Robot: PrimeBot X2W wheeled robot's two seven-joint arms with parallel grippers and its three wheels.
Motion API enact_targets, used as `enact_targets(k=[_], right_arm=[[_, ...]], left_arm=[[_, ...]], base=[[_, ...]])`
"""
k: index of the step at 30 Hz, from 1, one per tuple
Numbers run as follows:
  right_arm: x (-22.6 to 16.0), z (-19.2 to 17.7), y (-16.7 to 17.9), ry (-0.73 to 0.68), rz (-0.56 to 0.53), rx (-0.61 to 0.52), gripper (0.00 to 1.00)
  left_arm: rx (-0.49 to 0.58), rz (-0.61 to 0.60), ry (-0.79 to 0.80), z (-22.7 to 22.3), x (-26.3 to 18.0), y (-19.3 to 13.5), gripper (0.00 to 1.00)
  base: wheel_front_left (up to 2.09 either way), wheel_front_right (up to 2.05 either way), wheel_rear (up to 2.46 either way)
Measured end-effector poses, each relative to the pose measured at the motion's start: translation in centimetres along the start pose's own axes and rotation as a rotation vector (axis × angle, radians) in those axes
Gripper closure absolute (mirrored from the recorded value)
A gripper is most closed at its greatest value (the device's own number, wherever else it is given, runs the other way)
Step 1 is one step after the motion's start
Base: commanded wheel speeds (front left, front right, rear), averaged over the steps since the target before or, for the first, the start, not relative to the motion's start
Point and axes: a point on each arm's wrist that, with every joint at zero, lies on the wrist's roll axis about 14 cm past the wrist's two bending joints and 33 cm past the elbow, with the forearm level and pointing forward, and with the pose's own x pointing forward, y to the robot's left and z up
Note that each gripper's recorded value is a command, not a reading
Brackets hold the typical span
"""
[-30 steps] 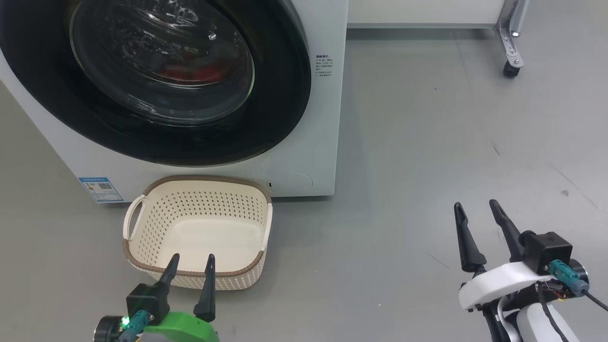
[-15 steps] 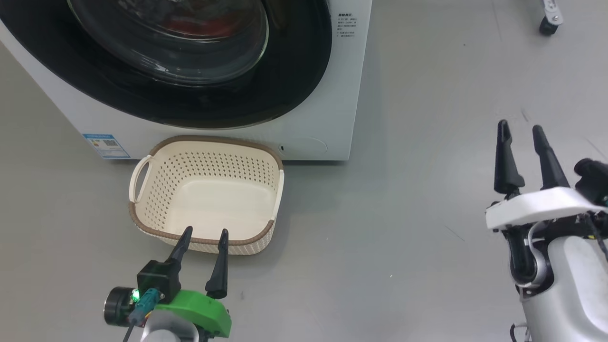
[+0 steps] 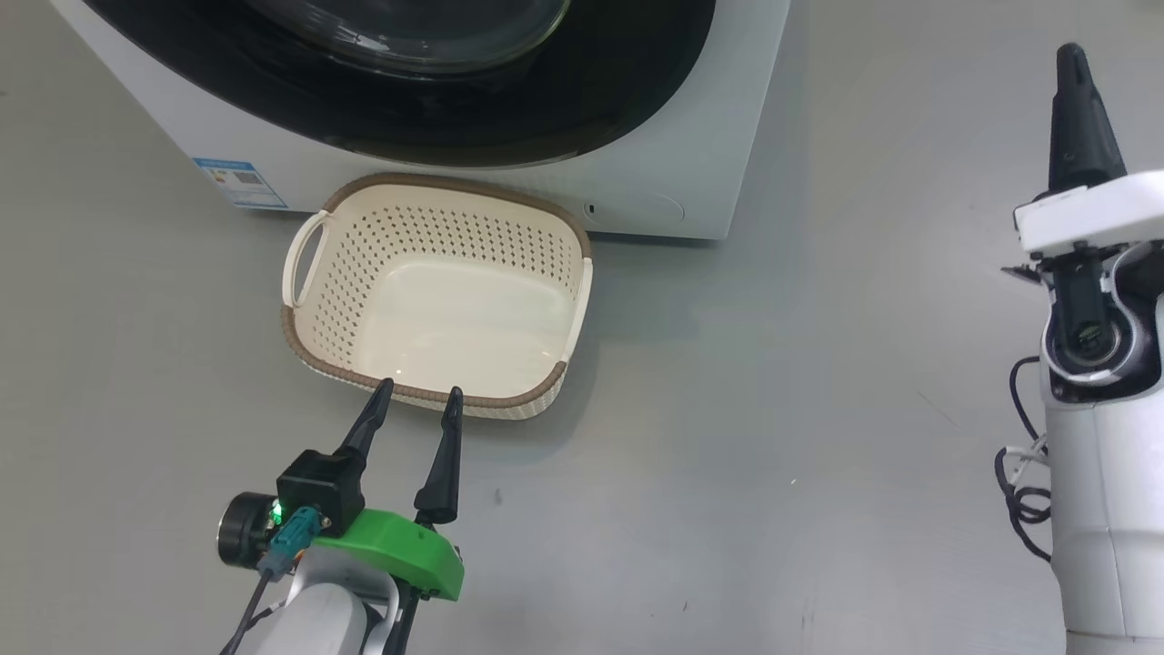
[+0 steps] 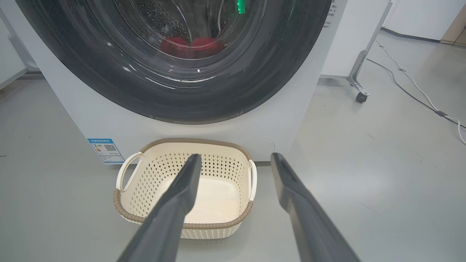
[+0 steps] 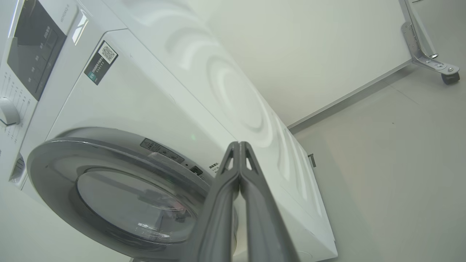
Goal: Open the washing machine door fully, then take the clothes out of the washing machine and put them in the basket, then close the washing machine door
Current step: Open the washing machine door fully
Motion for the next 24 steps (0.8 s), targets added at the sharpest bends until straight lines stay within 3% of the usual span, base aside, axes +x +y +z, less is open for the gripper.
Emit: enact_targets(k=[10, 24], right_arm=[[5.6, -1.3, -0.7, 0.076, -0.029, 0.260, 1.00], [11.6, -5.0, 2.3, 0.252, 0.038, 0.541, 1.00]], left_arm=[[-0.019, 0.030, 0.033, -1.0, 0.8, 1.1, 0.00], [-0.029, 0.095, 0.044, -1.3, 1.6, 3.3, 0.00]], base=[[0.00, 0.00, 0.00], [0.00, 0.00, 0.00]])
